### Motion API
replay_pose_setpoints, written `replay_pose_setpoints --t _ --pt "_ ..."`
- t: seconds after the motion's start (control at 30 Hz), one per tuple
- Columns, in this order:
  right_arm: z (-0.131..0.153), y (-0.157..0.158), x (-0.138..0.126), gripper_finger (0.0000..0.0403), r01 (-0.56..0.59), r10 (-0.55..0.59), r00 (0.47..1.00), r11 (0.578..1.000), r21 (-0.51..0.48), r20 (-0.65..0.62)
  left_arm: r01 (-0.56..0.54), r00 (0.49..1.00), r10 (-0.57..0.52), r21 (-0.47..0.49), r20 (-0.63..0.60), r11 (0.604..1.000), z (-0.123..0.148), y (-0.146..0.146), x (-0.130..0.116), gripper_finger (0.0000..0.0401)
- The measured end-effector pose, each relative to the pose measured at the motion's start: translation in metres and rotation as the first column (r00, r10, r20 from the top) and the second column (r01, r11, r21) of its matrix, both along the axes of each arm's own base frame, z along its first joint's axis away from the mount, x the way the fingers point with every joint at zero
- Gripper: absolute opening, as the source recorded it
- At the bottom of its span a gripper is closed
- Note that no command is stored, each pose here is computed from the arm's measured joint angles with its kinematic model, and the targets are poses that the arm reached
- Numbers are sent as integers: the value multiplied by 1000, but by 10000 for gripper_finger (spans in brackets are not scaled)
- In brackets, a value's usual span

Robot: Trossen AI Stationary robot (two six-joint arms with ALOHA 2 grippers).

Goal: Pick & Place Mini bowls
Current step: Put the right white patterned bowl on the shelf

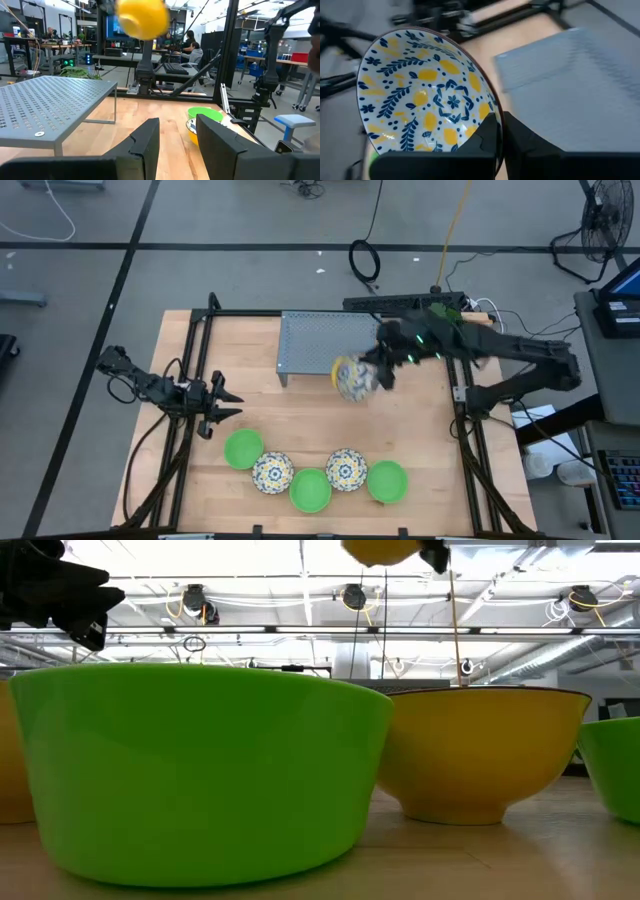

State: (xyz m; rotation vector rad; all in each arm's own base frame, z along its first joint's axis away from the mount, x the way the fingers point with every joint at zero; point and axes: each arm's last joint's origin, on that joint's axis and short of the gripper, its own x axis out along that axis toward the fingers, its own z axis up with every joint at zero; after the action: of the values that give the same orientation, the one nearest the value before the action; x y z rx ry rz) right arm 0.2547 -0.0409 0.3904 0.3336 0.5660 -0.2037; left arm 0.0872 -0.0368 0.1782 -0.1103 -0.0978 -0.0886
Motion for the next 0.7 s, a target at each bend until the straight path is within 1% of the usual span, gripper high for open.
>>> replay_pose_setpoints --t 0.07,0.13,0.27,0.33,0.43,0.53,0.7 --pt "9 -20 9 0 34 -33 998 999 20 -60 0 1000 0 0 0 1000 0 0 0 131" --pt "12 -42 16 0 71 -62 990 995 69 -129 0 1000 0 0 1 1000 0 0 0 131" --pt "0 -82 22 0 133 -81 963 972 196 -256 -1 1000 1 0 1 1000 0 0 0 131" --pt "-9 -100 20 0 177 -101 949 955 237 -299 0 1000 0 -1 1 1000 0 0 0 131" --pt "-21 -124 12 0 250 -144 917 934 255 -371 0 1000 0 0 1 1000 0 0 0 131" --pt "-27 -143 4 0 308 -193 898 917 253 -395 0 1000 0 0 0 1000 0 0 0 131" --pt "-30 -157 -6 0 358 -236 884 897 258 -404 0 1000 0 0 1 1000 0 0 0 131"
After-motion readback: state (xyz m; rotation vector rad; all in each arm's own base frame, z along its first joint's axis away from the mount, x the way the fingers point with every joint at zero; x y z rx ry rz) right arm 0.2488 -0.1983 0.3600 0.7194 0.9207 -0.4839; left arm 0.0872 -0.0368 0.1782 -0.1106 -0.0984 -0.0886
